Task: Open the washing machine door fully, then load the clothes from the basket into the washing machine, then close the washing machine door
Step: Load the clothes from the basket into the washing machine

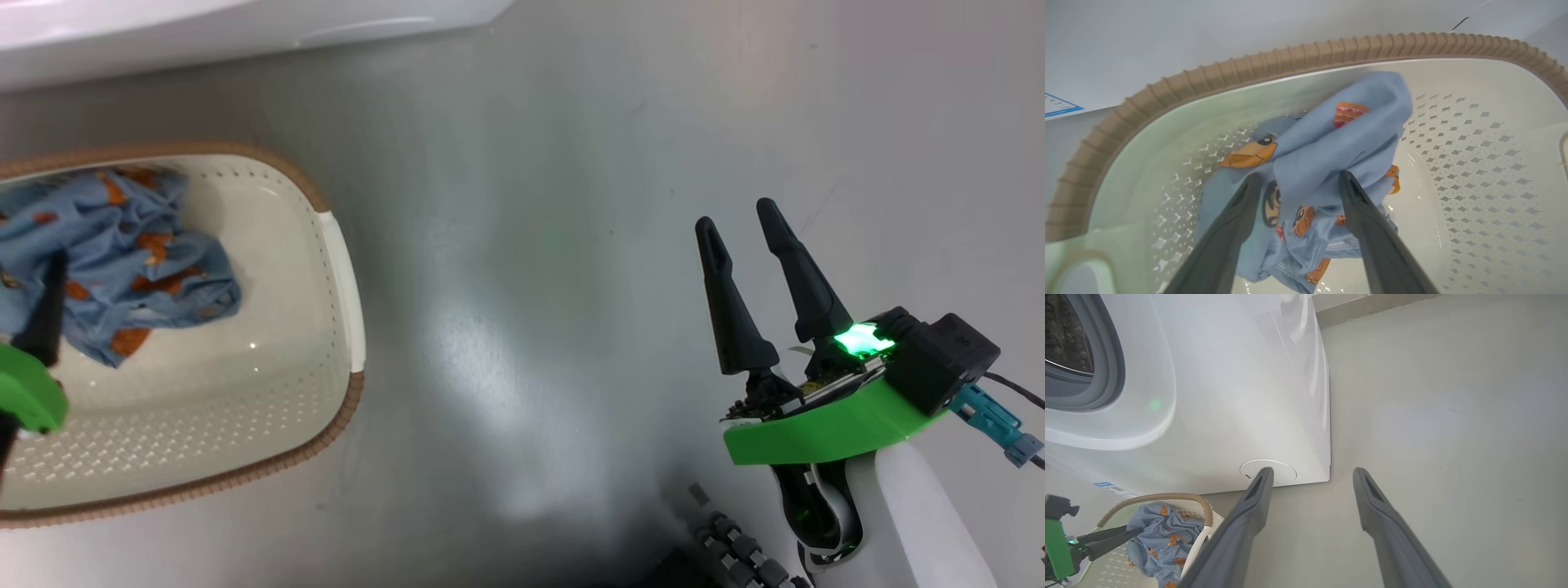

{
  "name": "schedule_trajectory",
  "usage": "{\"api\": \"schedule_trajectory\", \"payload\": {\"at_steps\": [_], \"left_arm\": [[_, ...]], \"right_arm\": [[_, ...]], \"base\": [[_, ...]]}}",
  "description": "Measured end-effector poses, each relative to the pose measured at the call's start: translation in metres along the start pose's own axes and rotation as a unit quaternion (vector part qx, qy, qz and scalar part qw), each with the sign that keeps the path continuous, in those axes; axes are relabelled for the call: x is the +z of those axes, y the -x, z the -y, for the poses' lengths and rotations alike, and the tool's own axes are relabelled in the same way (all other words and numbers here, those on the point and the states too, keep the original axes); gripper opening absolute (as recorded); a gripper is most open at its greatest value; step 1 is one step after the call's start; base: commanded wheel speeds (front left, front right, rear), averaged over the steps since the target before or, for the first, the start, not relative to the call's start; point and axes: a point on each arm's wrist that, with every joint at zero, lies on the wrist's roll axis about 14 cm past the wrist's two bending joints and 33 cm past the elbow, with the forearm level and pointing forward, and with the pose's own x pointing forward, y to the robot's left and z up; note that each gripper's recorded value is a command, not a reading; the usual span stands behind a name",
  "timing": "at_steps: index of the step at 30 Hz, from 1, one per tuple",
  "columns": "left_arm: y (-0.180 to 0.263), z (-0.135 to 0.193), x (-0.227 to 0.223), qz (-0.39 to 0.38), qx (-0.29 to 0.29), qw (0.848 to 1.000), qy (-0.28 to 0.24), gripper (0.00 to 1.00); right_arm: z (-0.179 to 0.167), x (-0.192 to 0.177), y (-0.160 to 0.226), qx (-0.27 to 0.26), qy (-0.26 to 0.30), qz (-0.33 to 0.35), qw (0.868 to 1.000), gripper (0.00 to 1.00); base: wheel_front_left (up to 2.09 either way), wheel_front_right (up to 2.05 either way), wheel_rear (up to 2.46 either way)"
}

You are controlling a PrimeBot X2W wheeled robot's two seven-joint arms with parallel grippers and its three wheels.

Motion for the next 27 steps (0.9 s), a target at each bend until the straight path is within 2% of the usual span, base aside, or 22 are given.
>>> {"api": "schedule_trajectory", "payload": {"at_steps": [10, 18, 27], "left_arm": [[-0.02, -0.013, -0.005, -0.018, 0.002, 1.0, -0.024, 1.0], [-0.025, 0.016, -0.027, -0.052, -0.037, 0.998, -0.019, 1.0], [-0.023, 0.018, -0.037, -0.091, -0.038, 0.995, -0.005, 1.0]], "right_arm": [[0.008, -0.012, -0.001, -0.01, 0.004, -0.013, 1.0, 1.0], [0.011, -0.013, -0.001, -0.013, 0.005, -0.015, 1.0, 1.0], [0.008, -0.013, -0.001, -0.01, 0.003, -0.014, 1.0, 1.0]], "base": [[0.0, 0.0, 0.0], [0.0, 0.0, 0.0], [0.0, 0.0, 0.0]]}}
